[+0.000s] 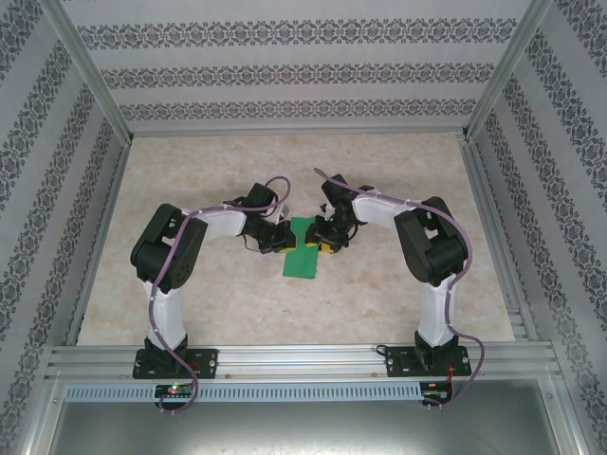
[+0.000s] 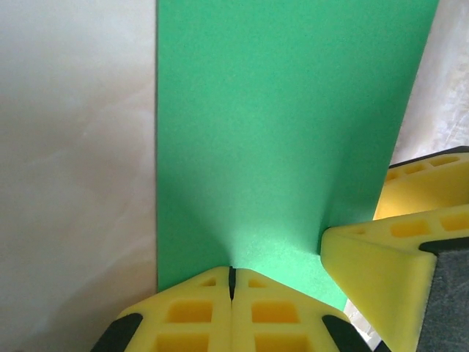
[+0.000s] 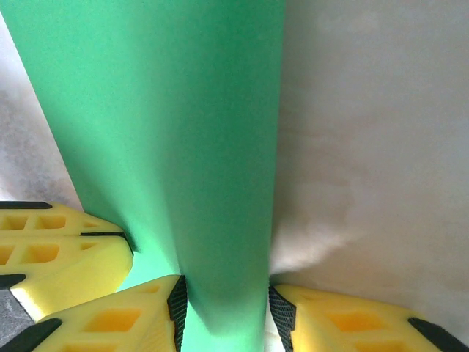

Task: Fold a paper plane with a square sheet of paper (pick it up from the middle)
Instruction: Hold the square sheet of paper at the center of the table.

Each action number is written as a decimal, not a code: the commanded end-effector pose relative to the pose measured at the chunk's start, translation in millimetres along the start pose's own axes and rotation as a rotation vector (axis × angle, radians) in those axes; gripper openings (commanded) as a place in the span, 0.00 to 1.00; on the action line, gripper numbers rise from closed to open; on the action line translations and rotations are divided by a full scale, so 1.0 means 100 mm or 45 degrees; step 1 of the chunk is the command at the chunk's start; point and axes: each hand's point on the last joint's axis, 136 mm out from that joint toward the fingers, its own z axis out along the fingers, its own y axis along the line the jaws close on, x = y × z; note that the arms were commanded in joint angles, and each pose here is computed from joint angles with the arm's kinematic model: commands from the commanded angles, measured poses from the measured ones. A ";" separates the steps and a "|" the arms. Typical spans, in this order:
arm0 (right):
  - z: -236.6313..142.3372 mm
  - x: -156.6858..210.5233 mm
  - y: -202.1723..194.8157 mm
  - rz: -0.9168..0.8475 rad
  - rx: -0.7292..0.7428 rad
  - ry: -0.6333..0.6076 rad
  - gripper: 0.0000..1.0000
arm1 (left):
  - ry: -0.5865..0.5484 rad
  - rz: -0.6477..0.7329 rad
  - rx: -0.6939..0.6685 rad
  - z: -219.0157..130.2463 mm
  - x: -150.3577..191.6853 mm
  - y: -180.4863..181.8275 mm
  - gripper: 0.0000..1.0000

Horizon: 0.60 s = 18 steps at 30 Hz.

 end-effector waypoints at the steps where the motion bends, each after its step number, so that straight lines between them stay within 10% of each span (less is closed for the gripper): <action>1: 0.51 0.33 -1.10 0.147 0.452 0.113 0.43 | 0.160 -0.115 -0.232 0.17 0.36 0.50 0.00; 12: -0.46 0.21 -0.33 0.013 0.162 -0.216 0.48 | 0.214 -0.160 -0.341 0.28 0.49 0.80 0.00; 18: -0.70 0.21 0.06 -0.044 -0.001 -0.344 0.26 | 0.216 -0.153 -0.350 0.28 0.49 0.82 0.00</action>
